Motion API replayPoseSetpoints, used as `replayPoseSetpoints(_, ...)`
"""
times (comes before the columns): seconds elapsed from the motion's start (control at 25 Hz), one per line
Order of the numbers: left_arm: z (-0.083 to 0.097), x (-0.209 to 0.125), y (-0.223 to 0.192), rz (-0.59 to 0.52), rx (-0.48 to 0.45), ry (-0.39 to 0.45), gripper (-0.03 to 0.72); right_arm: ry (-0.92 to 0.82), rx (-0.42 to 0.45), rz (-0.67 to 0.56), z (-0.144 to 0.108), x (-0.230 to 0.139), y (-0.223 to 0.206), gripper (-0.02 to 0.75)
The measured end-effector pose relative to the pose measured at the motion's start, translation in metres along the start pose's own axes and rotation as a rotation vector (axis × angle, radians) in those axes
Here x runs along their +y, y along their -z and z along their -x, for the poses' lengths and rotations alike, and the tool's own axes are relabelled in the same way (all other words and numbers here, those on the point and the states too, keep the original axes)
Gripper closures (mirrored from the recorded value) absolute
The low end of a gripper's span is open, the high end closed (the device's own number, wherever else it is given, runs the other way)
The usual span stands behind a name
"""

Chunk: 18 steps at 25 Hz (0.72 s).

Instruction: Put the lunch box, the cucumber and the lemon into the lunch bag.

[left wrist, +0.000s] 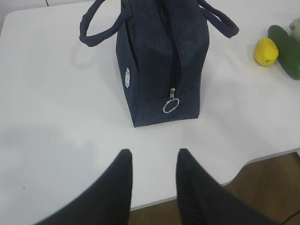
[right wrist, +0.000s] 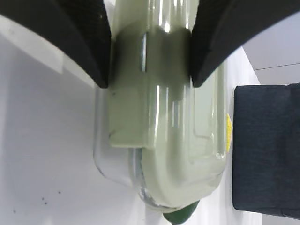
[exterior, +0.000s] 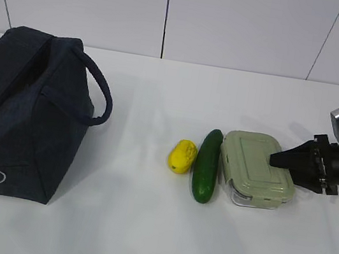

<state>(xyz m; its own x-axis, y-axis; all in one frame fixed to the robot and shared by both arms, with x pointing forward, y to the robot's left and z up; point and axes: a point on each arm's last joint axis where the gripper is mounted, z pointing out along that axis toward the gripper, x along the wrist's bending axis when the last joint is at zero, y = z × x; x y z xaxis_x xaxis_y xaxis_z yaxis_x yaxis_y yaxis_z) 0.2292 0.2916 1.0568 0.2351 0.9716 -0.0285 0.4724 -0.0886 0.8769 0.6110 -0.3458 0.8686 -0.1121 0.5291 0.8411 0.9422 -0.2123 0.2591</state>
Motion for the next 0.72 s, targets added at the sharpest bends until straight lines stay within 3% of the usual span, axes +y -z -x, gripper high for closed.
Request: replayPoseSetpoints(0.72, 0.0, 0.0, 0.0, 0.0, 0.0, 0.0, 0.461, -0.038, -0.013, -0.002, -0.002, 0.0006, 0.0018, 0.355)
